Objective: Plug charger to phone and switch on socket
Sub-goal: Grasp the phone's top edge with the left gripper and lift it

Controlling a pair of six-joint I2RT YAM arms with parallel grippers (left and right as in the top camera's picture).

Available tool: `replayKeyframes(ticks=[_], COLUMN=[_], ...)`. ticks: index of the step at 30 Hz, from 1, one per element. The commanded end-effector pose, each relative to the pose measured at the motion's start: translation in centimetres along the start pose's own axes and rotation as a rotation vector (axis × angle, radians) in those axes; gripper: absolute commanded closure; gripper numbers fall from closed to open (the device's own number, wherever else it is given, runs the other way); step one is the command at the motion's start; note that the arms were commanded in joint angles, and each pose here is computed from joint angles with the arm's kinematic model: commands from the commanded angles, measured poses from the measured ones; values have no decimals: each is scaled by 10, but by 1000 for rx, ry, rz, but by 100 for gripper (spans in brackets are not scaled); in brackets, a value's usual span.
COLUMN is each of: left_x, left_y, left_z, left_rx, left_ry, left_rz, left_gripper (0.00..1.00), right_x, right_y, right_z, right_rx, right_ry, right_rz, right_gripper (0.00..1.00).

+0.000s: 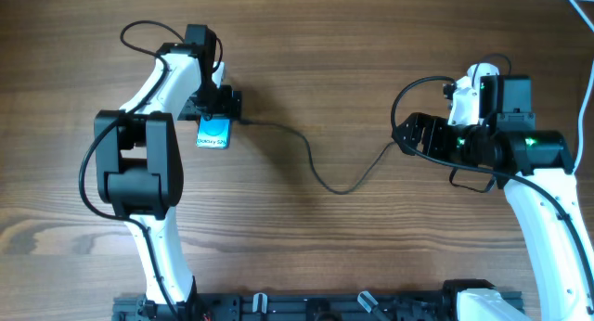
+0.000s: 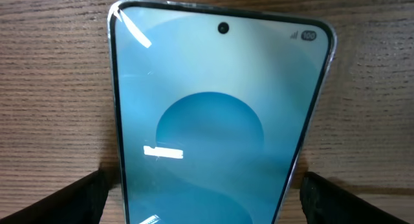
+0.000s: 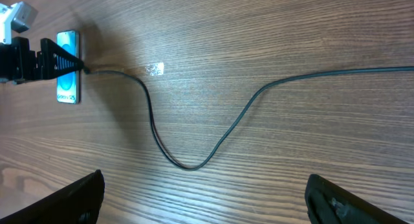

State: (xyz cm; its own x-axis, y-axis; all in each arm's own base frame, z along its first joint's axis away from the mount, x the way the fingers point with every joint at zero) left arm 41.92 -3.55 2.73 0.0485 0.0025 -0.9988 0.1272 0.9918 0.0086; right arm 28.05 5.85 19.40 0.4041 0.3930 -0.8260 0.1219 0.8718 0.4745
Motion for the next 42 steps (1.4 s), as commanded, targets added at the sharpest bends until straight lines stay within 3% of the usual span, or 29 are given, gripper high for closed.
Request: replayKeyframes(ticks=[1, 10, 13, 24, 26, 37, 42], left_x=[20, 25, 25, 23, 16, -14, -35], left_y=[-7, -10, -10, -10, -10, -9, -8], left_z=[-18, -18, -16, -14, -12, -1, 6], left_rx=[12, -18, -45, -124, -142, -188, -231], left_ry=[62, 53, 44, 42, 43, 4, -41], left_rz=[-39, -60, -59, -57, -57, -58, -62], left_gripper=[9, 14, 25, 27, 30, 30, 37], right_x=[-2, -2, -2, -2, -2, -2, -2], right_y=[1, 1, 1, 2, 2, 3, 3], right_z=[5, 4, 5, 7, 8, 9, 9], right_rx=[1, 2, 2, -3, -5, -8, -8], right_ry=[-12, -11, -11, -22, -25, -32, -32], right_rz=[-12, -12, -12, -9, -7, -5, -5], right_gripper=[1, 0, 0, 0, 0, 0, 0])
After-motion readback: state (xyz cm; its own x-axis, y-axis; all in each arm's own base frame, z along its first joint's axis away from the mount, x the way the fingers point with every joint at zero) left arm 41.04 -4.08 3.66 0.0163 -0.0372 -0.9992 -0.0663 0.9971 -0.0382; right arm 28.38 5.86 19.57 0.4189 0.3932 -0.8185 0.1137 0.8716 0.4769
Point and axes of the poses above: each gripper's point midway between its finger pads, its own x axis out along the fingers, its own y axis along the line the jaws close on, z = x × y, the point moved 3 cm from there along -x, back along the fingers, and after that the axes turned 6 degrees about x, right-handed, at the moved point
